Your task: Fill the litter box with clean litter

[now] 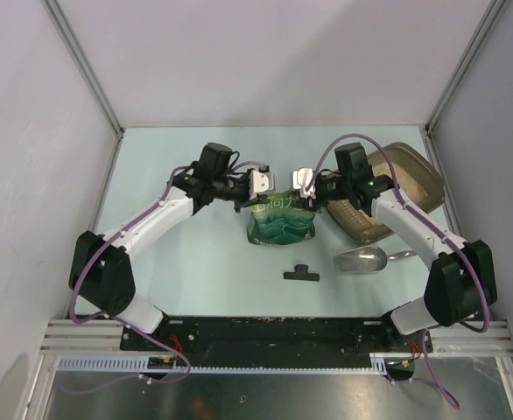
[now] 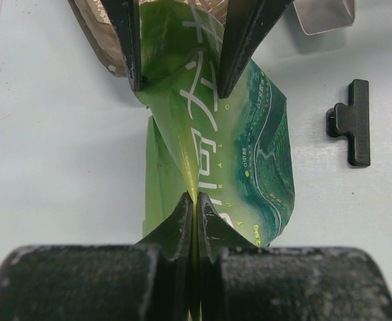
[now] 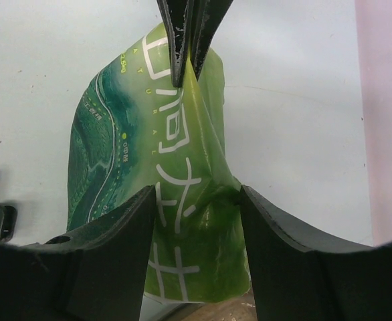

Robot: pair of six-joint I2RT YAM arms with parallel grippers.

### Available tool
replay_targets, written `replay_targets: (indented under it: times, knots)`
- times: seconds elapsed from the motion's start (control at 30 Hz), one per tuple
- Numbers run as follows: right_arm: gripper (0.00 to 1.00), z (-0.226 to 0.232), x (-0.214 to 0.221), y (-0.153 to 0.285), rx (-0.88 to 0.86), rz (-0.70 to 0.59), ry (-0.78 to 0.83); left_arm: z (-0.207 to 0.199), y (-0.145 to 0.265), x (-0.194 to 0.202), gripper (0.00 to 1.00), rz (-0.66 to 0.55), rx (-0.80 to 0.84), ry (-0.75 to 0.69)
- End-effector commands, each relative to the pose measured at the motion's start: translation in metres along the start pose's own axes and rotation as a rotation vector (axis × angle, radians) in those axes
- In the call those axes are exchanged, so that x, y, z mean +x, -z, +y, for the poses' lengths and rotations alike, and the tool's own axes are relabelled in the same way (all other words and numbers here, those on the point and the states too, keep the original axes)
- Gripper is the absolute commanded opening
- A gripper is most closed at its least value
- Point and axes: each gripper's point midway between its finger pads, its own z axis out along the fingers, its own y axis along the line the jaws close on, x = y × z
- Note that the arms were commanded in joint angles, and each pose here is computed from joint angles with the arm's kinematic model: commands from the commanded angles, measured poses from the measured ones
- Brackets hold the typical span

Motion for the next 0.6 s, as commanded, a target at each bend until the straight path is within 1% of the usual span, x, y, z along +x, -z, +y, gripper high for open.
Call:
replay_targets:
  times: [0.0,0.17,0.27,0.37,0.5,0.57]
  knots:
    - [0.58,-0.008,-0.008,-0.002,0.017,-0.029,0.012,0.004,0.002,-0.019,0.04,-0.059,0.017,-0.015]
    - [0.59,-0.005,-0.006,-0.011,-0.004,-0.037,0.017,0.004,0.002,-0.022,0.04,-0.065,0.021,-0.023]
    - [0.57,-0.002,-0.002,-0.015,-0.014,-0.026,0.014,0.004,0.003,-0.022,0.05,-0.067,0.019,-0.032]
    - [0.52,-0.001,0.004,-0.015,-0.020,-0.006,-0.006,0.002,0.004,-0.023,0.05,-0.069,0.021,-0.048]
    - [0.41,-0.006,0.007,-0.006,-0.006,0.006,-0.040,0.002,0.005,-0.023,0.05,-0.069,0.020,-0.066]
    - [0.39,-0.010,0.010,0.000,0.009,0.012,-0.084,0.002,0.005,-0.022,0.05,-0.065,0.018,-0.074]
